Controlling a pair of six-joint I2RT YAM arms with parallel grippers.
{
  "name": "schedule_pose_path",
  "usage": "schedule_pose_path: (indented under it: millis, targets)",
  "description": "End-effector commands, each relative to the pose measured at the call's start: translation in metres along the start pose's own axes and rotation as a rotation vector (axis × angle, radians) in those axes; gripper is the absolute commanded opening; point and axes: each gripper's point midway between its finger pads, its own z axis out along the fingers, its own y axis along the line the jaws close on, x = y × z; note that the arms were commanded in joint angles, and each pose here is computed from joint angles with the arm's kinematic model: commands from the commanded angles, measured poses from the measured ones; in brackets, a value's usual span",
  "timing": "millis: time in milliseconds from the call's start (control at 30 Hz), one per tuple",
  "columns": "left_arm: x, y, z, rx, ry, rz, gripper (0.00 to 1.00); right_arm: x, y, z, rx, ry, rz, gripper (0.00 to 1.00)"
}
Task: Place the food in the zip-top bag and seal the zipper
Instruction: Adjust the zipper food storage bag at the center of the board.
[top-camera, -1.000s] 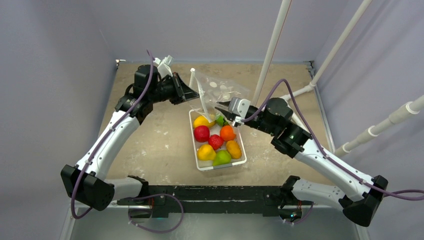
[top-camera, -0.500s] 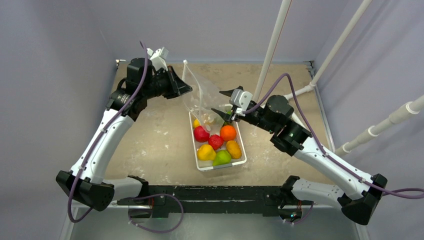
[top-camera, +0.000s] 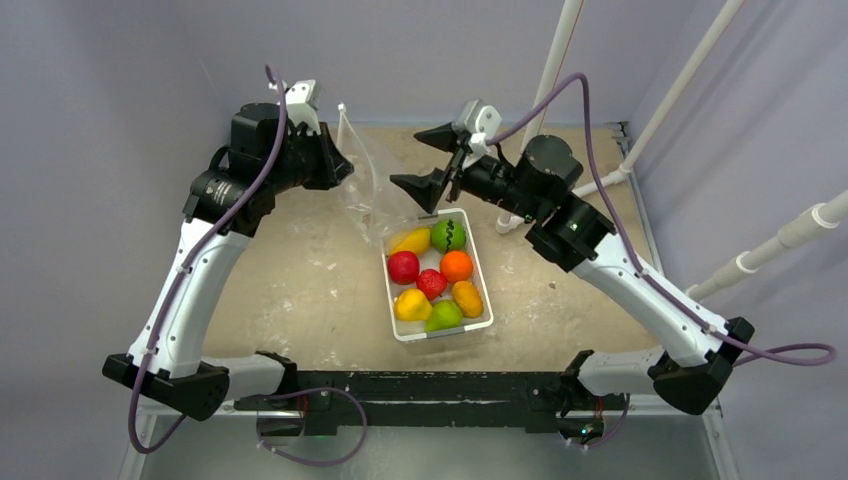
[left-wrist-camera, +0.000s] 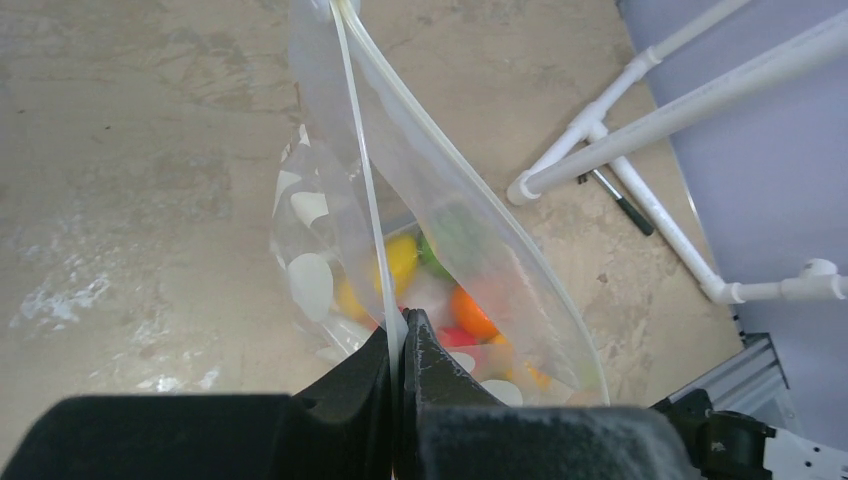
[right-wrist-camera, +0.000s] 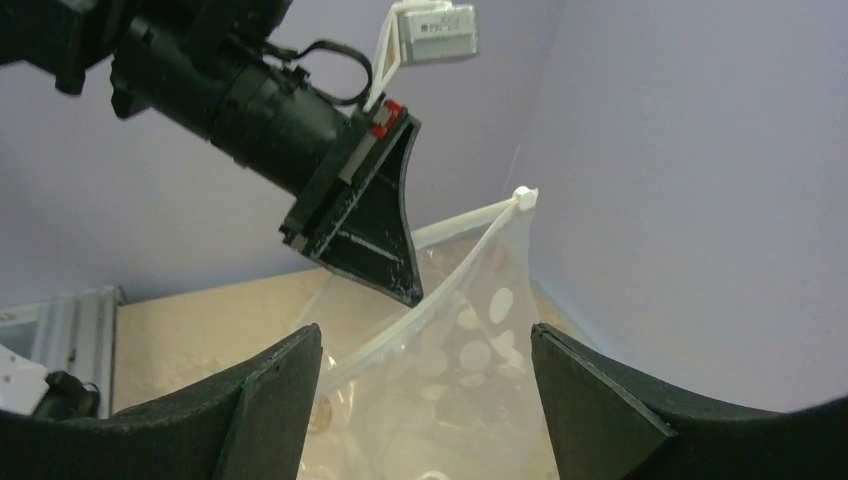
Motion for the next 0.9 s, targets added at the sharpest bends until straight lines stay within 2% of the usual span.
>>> schedule_pose_path:
  millis: [0, 400, 867]
  targets:
    - [0.000, 0.020, -0.006, -0.110, 0.009, 0.082, 0.00, -0.030, 0.002, 0.012, -0.015, -0.025, 0.126, 0.79]
    - [-0.002, 0.051, -0.012, -0.272, 0.013, 0.140, 0.00, 0.019, -0.022, 0.067, 0.210, 0.116, 0.312, 0.71]
    - [0.000, 0.066, -0.008, -0.350, 0.034, 0.161, 0.00, 0.084, -0.010, 0.123, 0.243, 0.255, 0.357, 0.65]
